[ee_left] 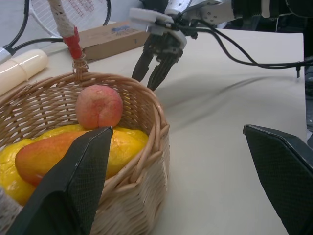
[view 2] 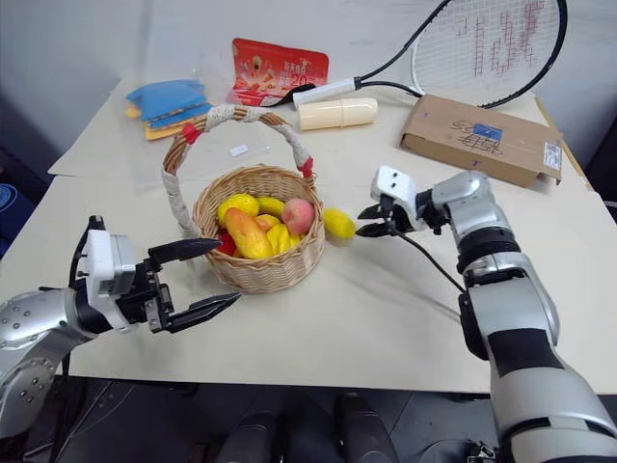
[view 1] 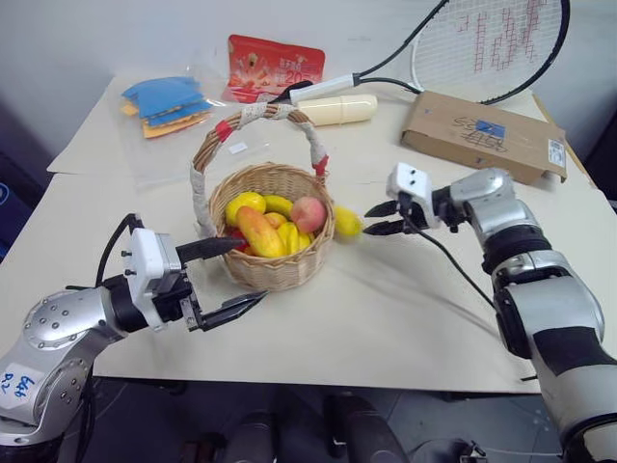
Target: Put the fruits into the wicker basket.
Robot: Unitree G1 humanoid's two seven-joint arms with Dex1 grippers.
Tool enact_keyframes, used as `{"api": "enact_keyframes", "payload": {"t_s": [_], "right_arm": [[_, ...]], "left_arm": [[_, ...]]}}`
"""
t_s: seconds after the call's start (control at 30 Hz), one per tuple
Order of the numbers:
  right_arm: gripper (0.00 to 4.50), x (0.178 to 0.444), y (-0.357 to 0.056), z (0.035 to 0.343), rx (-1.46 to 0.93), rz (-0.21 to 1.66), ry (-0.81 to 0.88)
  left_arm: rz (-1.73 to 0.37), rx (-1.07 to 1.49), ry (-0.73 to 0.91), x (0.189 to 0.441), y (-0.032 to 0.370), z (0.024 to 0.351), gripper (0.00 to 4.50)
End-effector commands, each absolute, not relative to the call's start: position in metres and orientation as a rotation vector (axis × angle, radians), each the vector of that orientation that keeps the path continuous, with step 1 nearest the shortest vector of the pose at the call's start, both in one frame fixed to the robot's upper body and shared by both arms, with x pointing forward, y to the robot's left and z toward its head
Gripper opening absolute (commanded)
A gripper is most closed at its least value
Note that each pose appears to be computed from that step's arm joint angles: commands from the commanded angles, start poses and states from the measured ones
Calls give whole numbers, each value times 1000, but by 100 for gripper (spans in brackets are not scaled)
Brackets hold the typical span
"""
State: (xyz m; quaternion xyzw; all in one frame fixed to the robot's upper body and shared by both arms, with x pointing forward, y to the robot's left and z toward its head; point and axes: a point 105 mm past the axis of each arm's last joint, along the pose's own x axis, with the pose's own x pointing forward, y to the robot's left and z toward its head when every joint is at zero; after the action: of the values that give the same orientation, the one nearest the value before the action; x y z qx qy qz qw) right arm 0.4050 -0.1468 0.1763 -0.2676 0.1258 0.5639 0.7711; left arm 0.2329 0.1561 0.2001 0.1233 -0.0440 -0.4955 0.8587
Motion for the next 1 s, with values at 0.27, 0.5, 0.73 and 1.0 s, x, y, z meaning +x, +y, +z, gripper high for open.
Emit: {"api": "enact_keyframes", "payload": {"t_s": [0.27, 0.5, 0.73, 1.0], "right_arm": [[281, 383, -152, 197, -567, 1234, 222], [449, 395, -110, 180, -568, 1141, 216], [449, 417, -78, 167, -638, 1041, 167], [449, 435, -69, 155, -621, 952, 154]], "left_arm": [[-1009, 279, -127, 228, 163, 204, 450], [-1026, 280, -131, 229, 160, 204, 450], [-1035, 280, -133, 229, 158, 205, 450], [-1033, 278, -138, 229, 156, 206, 450]]}}
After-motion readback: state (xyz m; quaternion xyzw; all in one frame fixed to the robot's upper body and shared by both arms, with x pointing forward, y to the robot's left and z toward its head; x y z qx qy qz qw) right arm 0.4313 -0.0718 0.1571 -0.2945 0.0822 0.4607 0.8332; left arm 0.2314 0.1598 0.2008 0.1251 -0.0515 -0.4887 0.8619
